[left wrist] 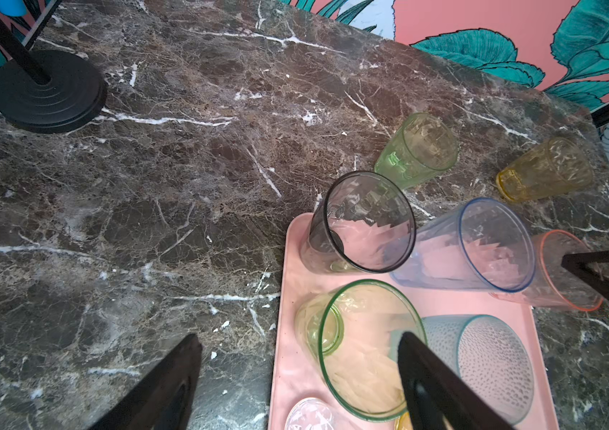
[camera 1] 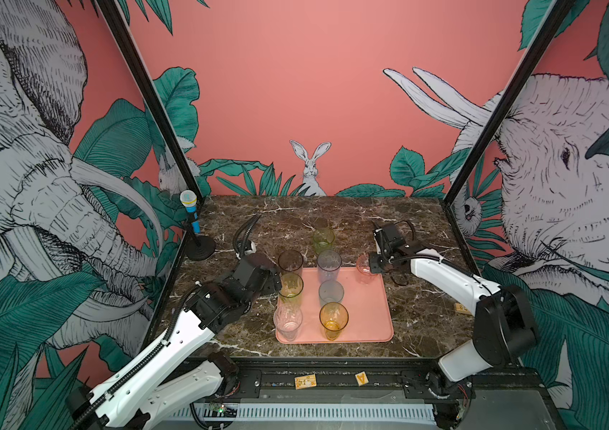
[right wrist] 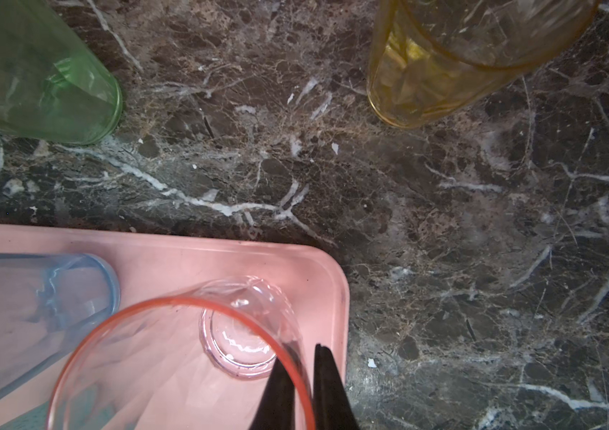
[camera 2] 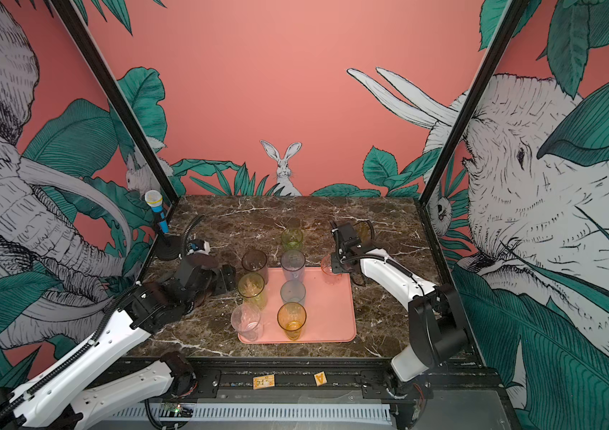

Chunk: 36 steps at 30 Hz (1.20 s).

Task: Place the glasses into the tray
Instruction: 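Lower the pink glass onto the tray edge and open the right gripper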

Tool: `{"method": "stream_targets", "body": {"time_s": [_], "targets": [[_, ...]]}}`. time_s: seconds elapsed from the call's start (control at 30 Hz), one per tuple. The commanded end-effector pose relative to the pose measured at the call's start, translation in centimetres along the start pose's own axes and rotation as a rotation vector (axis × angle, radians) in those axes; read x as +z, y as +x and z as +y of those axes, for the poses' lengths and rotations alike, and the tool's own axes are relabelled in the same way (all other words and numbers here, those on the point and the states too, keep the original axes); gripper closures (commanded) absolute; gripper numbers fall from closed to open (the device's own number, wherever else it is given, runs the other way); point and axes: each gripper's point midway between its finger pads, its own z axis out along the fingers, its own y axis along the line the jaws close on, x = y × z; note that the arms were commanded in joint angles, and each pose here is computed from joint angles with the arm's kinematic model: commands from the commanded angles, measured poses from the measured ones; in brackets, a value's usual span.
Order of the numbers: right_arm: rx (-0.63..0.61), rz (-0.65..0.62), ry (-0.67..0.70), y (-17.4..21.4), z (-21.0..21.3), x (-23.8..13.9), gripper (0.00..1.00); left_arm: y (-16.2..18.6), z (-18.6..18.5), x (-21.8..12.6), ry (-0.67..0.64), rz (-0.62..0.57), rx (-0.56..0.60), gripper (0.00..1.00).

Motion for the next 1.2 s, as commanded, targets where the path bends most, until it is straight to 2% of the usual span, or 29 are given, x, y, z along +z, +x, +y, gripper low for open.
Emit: {"method": "stream_targets", "body": {"time_s": [0.0, 0.43, 0.63, 1.0, 1.17], "targets": [[0.021, 0.004, -0.002, 0.2, 0.0, 0.8, 1.0, 0.1, 0.9, -0.3, -0.028, -0.005, -0.01, 0.16], [0.026, 0.028, -0.007, 0.8, 0.1, 1.7, 1.0, 0.5, 1.3, -0.1, -0.038, -0.001, -0.013, 0.16], [0.03, 0.025, -0.016, 0.6, 0.3, 1.6, 0.92, 0.6, 1.4, -0.1, -0.039, -0.001, -0.015, 0.15], [0.042, 0.049, -0.032, 0.9, 0.7, 2.4, 0.86, 0.7, 1.7, -0.2, -0.044, -0.005, -0.014, 0.15], [0.04, 0.046, -0.031, 0.6, 0.7, 2.1, 0.77, 0.8, 1.9, -0.4, -0.051, -0.005, -0.01, 0.15]]}}
